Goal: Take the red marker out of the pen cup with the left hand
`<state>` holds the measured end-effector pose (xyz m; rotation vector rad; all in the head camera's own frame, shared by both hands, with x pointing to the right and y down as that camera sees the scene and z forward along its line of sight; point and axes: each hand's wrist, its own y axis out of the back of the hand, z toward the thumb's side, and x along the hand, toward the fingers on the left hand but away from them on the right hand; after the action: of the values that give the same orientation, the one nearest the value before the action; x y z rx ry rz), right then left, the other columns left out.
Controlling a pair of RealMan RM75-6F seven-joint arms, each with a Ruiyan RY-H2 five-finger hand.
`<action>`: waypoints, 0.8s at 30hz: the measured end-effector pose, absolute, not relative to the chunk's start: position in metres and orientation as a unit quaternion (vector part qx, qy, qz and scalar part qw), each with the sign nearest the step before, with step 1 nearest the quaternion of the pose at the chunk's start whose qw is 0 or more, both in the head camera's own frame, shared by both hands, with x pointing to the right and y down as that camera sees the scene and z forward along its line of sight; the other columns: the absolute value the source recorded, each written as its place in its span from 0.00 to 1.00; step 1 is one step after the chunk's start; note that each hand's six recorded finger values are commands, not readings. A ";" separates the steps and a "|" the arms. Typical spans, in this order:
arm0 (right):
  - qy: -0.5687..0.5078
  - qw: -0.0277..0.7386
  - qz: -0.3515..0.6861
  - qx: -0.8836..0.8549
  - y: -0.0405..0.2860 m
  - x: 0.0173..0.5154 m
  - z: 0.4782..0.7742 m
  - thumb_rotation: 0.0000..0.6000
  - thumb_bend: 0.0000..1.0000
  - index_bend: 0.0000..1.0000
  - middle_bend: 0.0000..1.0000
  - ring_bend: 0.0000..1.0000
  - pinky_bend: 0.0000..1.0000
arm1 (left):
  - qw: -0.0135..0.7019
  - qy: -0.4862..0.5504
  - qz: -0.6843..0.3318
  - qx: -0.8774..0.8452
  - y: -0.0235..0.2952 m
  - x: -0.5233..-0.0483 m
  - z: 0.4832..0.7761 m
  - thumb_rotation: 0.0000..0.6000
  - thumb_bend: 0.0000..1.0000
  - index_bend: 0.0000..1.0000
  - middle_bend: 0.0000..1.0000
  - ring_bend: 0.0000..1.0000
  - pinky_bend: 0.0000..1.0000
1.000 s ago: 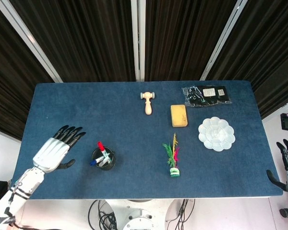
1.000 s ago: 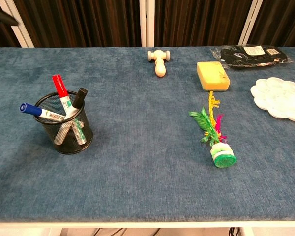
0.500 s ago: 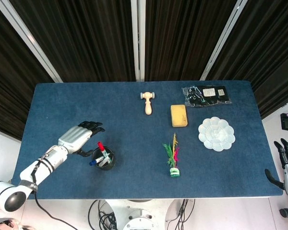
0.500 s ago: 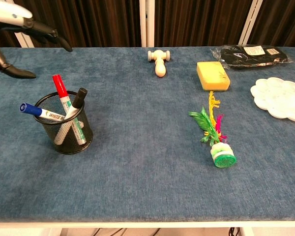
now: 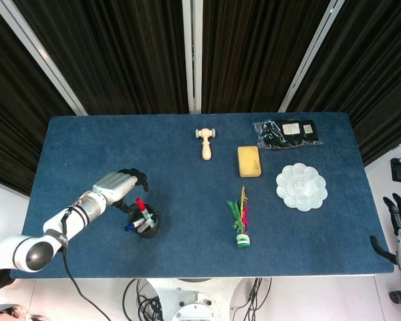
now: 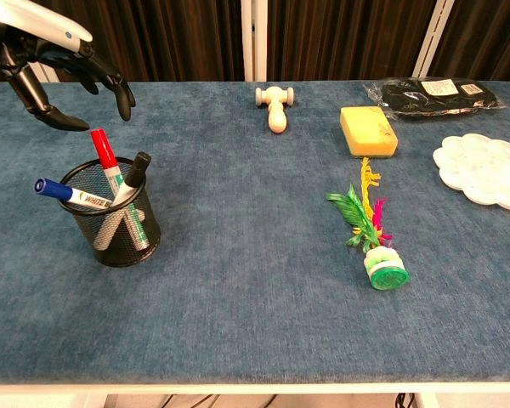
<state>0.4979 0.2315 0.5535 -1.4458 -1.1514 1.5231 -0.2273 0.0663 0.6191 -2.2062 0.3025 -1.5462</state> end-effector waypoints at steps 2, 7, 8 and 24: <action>-0.448 0.364 0.593 -0.562 0.232 0.499 0.554 1.00 0.23 0.00 0.00 0.00 0.00 | 0.210 0.104 -0.566 -0.790 0.065 -0.227 0.623 1.00 0.39 0.32 0.11 0.00 0.09; -0.450 0.359 0.595 -0.561 0.231 0.503 0.555 1.00 0.23 0.00 0.00 0.00 0.00 | 0.208 0.089 -0.586 -0.778 0.066 -0.230 0.630 1.00 0.39 0.35 0.11 0.00 0.09; -0.450 0.358 0.596 -0.561 0.231 0.503 0.556 1.00 0.23 0.00 0.00 0.00 0.00 | 0.207 0.088 -0.589 -0.776 0.066 -0.230 0.630 1.00 0.39 0.35 0.11 0.00 0.09; -0.450 0.356 0.596 -0.561 0.231 0.504 0.557 1.00 0.24 0.00 0.00 0.00 0.00 | 0.183 0.085 -0.590 -0.782 0.064 -0.221 0.631 1.00 0.39 0.42 0.13 0.00 0.09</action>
<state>0.5040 0.2307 0.5569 -1.4488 -1.1625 1.5400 -0.2210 0.0638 0.6309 -2.2065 0.2395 -1.6634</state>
